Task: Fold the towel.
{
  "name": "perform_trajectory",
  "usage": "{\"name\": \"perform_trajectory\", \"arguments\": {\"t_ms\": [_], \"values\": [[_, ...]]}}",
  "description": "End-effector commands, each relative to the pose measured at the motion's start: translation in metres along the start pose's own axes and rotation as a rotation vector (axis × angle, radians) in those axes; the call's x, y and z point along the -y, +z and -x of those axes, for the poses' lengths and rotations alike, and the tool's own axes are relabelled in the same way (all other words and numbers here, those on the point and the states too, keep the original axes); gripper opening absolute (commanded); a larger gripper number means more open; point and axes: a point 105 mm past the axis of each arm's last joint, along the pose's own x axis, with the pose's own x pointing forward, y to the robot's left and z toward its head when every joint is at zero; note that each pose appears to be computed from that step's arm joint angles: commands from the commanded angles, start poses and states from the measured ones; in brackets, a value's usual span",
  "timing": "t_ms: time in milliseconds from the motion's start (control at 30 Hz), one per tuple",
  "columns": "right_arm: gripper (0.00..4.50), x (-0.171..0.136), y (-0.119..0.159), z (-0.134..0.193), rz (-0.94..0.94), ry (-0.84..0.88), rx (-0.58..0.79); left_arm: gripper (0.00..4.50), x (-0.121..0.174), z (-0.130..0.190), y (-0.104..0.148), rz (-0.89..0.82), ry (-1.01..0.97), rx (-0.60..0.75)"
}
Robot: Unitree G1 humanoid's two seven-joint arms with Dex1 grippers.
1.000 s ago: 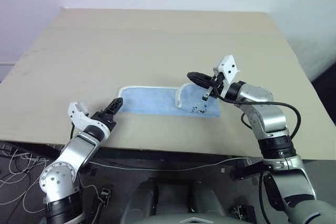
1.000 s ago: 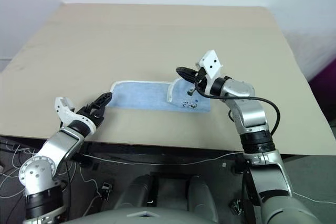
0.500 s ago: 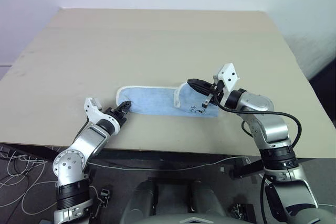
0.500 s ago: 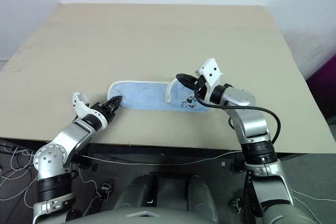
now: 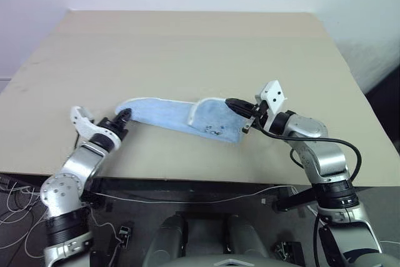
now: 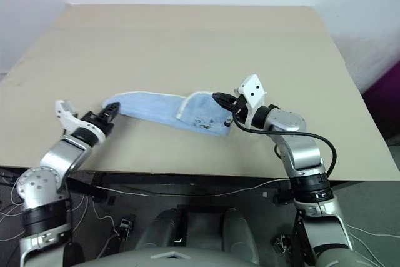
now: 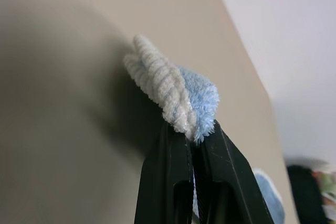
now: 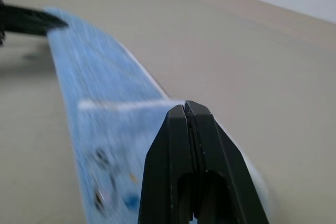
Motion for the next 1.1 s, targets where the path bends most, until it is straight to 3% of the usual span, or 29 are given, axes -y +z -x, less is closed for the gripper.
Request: {"name": "perform_trajectory", "arguments": {"t_ms": [33, 200, 333, 533, 667, 800, 1100], "values": [[0.0, 0.007, 0.016, 0.009, 0.042, -0.038, 0.045, 0.06, 0.013, 0.006, 0.024, -0.111, -0.081, 0.059], [0.0, 0.012, 0.014, 0.013, 0.041, -0.063, 0.035, 0.06, 0.053, 0.004, 0.018, -0.302, -0.26, 0.003], [0.0, 0.014, 0.012, 0.014, 0.038, -0.083, 0.031, 0.06, 0.097, 0.003, -0.026, -0.509, -0.49, -0.174], [0.0, 0.019, 0.01, 0.016, 0.04, -0.115, 0.027, 0.06, 0.141, 0.011, -0.091, -0.756, -0.794, -0.406], [0.0, 0.027, 0.009, 0.02, 0.051, -0.165, 0.019, 0.06, 0.144, 0.011, -0.129, -0.919, -0.887, -0.557], [0.0, 0.032, 0.009, 0.025, 0.054, -0.198, 0.02, 0.06, 0.146, 0.003, -0.146, -0.97, -0.901, -0.612], [0.0, 0.032, 0.007, 0.032, 0.056, -0.225, 0.014, 0.06, 0.131, -0.027, -0.154, -1.052, -0.768, -0.595]]}}
